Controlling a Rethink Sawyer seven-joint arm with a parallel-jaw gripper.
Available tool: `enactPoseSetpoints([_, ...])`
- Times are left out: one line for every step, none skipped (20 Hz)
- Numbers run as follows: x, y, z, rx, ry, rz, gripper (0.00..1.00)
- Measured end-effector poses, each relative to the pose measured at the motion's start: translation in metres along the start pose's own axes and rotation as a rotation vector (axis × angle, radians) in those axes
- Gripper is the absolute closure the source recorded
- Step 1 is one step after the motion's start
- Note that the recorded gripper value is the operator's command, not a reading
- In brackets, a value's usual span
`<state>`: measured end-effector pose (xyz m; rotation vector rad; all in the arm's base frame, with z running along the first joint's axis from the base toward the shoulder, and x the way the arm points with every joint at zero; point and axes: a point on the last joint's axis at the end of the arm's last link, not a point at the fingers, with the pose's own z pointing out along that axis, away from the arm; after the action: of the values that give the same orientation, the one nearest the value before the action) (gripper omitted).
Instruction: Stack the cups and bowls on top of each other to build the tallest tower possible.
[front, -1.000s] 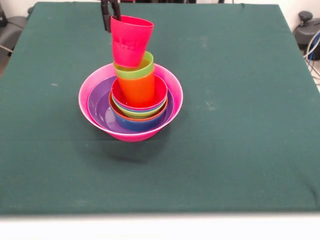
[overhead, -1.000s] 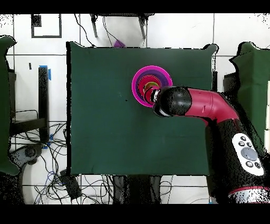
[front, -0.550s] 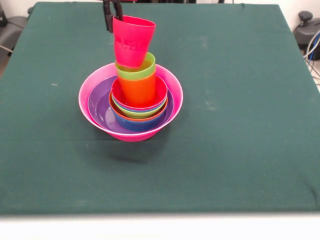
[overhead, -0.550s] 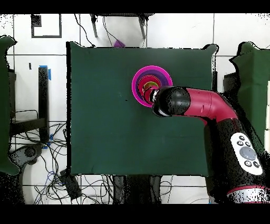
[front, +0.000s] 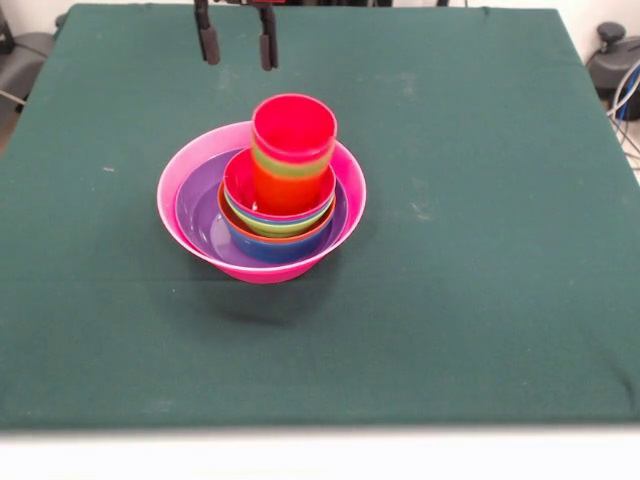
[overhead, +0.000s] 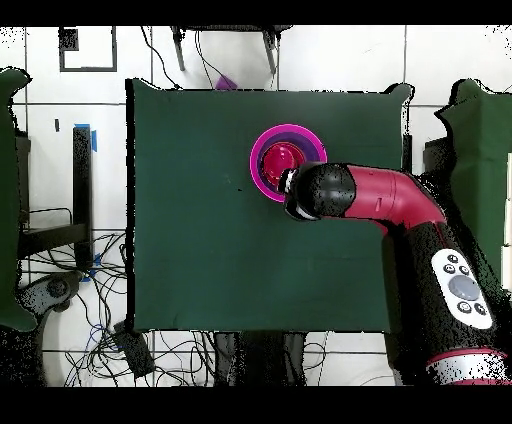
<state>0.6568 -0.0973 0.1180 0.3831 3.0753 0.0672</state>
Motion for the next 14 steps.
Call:
enactPoseSetpoints([0.0001, 0.0002, 0.0000, 0.000, 0.000, 0.000, 0.00])
enactPoseSetpoints([0.0000, 0.0003, 0.0000, 0.000, 0.000, 0.000, 0.00])
enactPoseSetpoints([0.0000, 0.0003, 0.0000, 0.000, 0.000, -0.001, 0.00])
enactPoseSetpoints([0.0001, 0.0003, 0.0000, 0.000, 0.000, 0.000, 0.00])
enactPoseSetpoints([0.0001, 0.0003, 0.0000, 0.000, 0.000, 0.000, 0.00])
enactPoseSetpoints([0.0001, 0.0002, 0.0000, 0.000, 0.000, 0.000, 0.00])
enactPoseSetpoints([0.0002, -0.0002, 0.0001, 0.001, 0.000, 0.000, 0.00])
enactPoseSetpoints([0.0003, -0.0008, 0.0002, 0.002, 0.001, 0.001, 0.00])
enactPoseSetpoints([0.0005, -0.0014, 0.0002, 0.003, 0.001, 0.002, 0.00])
enactPoseSetpoints([0.0006, -0.0021, 0.0003, 0.004, 0.001, 0.003, 0.00])
enactPoseSetpoints([0.0010, -0.0035, 0.0005, 0.006, 0.002, 0.005, 0.00])
enactPoseSetpoints([0.0011, -0.0041, 0.0005, 0.007, 0.002, 0.005, 0.00])
enactPoseSetpoints([0.0015, -0.0058, 0.0006, 0.009, 0.003, 0.008, 0.00])
enactPoseSetpoints([0.0020, -0.0076, 0.0006, 0.012, 0.004, 0.010, 0.00])
